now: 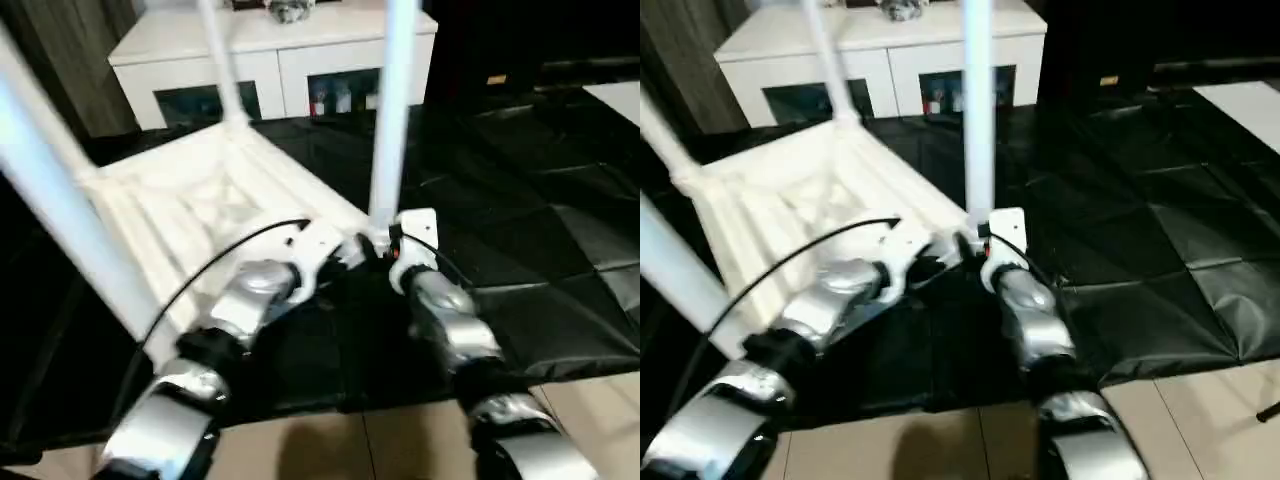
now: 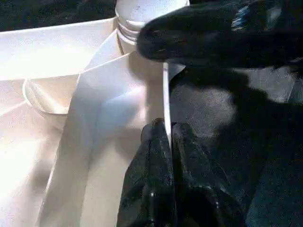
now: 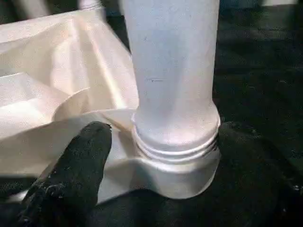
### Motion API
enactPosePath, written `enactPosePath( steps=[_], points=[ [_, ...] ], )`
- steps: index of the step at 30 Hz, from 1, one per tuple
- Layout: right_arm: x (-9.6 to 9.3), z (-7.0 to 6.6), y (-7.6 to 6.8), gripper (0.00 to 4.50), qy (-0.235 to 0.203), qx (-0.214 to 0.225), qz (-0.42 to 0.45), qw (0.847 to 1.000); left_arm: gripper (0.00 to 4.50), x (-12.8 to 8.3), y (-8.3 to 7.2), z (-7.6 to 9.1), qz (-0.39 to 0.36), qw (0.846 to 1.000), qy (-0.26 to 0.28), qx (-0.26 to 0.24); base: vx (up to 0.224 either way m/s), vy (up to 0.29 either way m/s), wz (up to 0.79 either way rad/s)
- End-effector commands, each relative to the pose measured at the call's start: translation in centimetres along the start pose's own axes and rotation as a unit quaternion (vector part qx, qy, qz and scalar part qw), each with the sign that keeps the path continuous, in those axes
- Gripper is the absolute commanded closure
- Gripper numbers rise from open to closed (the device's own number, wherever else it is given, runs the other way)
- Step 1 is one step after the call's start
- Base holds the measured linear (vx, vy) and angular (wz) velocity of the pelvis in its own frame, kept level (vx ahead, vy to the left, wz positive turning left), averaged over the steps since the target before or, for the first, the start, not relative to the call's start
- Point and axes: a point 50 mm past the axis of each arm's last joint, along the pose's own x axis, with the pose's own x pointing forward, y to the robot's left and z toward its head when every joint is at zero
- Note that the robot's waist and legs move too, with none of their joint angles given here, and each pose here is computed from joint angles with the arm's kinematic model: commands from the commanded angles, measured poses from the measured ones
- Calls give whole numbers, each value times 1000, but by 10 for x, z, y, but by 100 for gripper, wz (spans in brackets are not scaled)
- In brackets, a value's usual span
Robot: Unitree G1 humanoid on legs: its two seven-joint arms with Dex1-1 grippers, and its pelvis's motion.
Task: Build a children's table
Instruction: Rotate leg to tighten
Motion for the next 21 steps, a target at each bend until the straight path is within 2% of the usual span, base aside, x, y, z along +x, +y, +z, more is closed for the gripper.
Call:
enactPosePath(
  steps=[1,4,5,11,16,21],
  points=[
    [-3,9,10,73,-16,-33,88,995,450,-5,-4,-1,-33,999,-34,3,0,0,0],
    [-21,9,-3,73,-14,-81,163,983,450,-14,-5,-8,-72,997,-34,9,0,0,0],
    [-31,8,-10,73,-9,-98,201,975,450,-20,-7,-11,-97,994,-38,12,0,0,0],
    [-58,6,-27,73,28,-112,300,947,450,-37,-17,-16,-208,977,-43,28,0,0,0],
    [-69,4,-35,73,67,-127,346,927,450,-45,-17,-18,-235,971,-37,31,0,0,0],
    [-73,-2,-36,73,96,-138,374,912,450,-46,-17,-19,-239,970,-34,32,0,0,0]
  ],
)
